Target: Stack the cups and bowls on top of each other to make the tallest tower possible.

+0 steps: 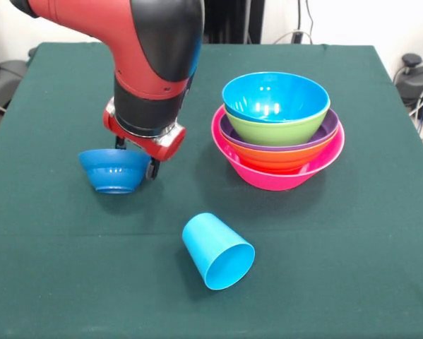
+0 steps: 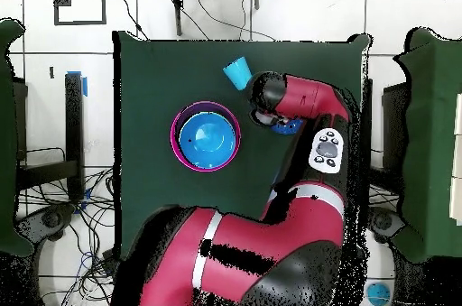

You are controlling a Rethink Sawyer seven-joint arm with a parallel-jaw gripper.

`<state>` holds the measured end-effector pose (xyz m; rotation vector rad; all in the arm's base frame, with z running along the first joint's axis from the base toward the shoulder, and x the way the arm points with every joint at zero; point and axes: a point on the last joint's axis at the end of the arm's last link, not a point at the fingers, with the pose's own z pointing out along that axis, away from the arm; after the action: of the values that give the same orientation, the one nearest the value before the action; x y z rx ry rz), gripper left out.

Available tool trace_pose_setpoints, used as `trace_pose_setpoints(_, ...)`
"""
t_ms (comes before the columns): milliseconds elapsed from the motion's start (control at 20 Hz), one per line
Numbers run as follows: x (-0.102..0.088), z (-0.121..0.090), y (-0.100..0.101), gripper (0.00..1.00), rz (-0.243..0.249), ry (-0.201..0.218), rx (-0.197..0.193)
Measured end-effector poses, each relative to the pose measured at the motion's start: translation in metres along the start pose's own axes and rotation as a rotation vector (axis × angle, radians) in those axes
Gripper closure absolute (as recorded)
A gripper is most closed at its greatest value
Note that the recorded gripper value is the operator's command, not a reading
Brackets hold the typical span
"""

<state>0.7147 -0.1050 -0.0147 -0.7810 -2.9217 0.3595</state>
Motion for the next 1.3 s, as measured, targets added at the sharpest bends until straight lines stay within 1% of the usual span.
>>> trace_pose_setpoints(250, -0.012, -0.005, 0.004, 0.0, -0.002, -0.028, -0.007)
trace_pose_setpoints(350, -0.02, -0.008, 0.008, 0.0, -0.001, -0.046, -0.014)
trace_pose_setpoints(700, -0.038, -0.018, 0.016, 0.0, 0.007, -0.083, -0.036)
trace_pose_setpoints(750, -0.042, -0.021, 0.018, 1.0, 0.009, -0.092, -0.041)
trace_pose_setpoints(1300, -0.048, -0.026, 0.021, 1.0, 0.01, -0.108, -0.048)
